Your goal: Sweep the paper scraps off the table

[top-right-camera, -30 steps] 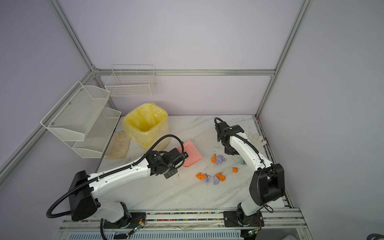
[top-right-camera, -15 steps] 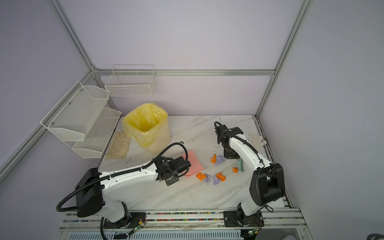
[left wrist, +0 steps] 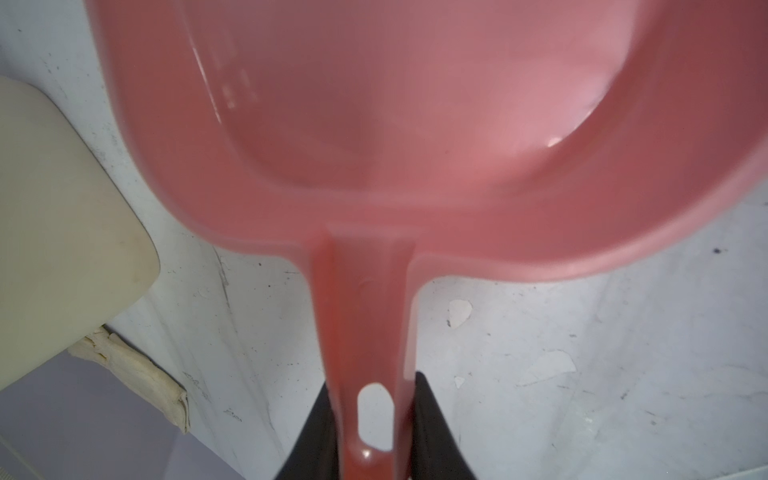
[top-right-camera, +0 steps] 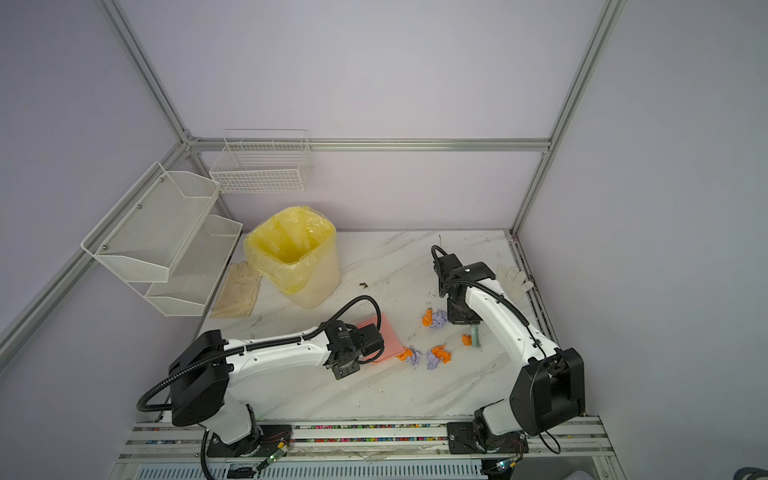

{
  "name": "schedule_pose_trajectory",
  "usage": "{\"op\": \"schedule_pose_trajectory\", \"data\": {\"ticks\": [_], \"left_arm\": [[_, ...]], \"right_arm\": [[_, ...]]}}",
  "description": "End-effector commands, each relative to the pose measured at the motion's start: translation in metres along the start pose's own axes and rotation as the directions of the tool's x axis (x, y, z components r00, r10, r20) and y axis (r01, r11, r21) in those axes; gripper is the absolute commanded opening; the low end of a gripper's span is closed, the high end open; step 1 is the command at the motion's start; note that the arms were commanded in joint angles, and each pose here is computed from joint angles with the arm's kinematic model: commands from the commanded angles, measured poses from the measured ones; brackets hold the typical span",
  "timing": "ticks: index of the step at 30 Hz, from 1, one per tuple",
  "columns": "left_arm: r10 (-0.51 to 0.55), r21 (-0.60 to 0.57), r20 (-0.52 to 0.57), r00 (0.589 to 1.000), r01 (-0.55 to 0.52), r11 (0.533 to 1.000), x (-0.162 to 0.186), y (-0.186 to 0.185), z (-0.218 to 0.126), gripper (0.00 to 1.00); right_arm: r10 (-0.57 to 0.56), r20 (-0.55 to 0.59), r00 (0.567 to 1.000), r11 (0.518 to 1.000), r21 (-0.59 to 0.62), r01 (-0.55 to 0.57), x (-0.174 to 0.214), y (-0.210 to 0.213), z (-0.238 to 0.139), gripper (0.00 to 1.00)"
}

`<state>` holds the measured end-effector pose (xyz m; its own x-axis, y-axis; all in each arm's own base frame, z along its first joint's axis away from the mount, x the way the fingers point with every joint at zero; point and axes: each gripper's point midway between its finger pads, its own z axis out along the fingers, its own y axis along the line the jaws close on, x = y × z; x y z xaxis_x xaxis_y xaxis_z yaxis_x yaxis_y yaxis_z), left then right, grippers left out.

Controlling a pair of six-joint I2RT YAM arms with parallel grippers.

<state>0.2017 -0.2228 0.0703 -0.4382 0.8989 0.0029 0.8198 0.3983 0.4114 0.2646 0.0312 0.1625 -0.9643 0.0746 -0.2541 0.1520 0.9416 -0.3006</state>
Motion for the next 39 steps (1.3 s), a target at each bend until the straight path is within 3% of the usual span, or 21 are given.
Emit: {"op": "schedule_pose_trajectory", "data": {"ticks": [1,7,11,18,28,33,39], "left_arm": [[0.005,-0.023,-0.066,0.998,-0.007,1.0,0.011,-0.007,0.01,0.0],[0.006,-0.064,-0.098,0.995,-0.012,0.998,0.014,-0.004,0.009,0.0],[-0.024,-0.12,-0.031,0.999,0.02,0.993,0.005,0.014,-0.007,0.0],[-0.091,-0.093,0.104,0.99,0.1,0.991,-0.025,0.033,-0.05,0.0],[-0.032,-0.037,0.037,0.999,0.034,0.999,0.016,0.018,-0.042,0.0],[-0.044,0.027,0.081,0.996,0.042,0.999,0.013,0.01,-0.051,0.0],[0.045,0.007,-0.009,0.999,-0.045,0.999,0.012,-0.009,-0.029,0.0]], "right_arm": [[-0.013,0.02,1.0,1.0,0.002,0.013,-0.001,0.002,-0.011,0.0],[-0.101,-0.032,0.994,0.994,-0.04,0.1,0.014,0.034,-0.003,0.0],[-0.133,-0.035,0.99,0.99,-0.044,0.132,0.017,0.052,-0.006,0.0],[-0.11,0.007,0.994,0.985,-0.133,0.11,0.015,0.074,-0.014,0.0],[-0.098,0.028,0.995,0.98,-0.169,0.101,0.016,0.074,-0.022,0.0],[-0.114,0.02,0.993,0.977,-0.177,0.116,0.017,0.077,-0.021,0.0],[-0.109,0.029,0.994,0.974,-0.195,0.113,0.016,0.077,-0.025,0.0]]}}
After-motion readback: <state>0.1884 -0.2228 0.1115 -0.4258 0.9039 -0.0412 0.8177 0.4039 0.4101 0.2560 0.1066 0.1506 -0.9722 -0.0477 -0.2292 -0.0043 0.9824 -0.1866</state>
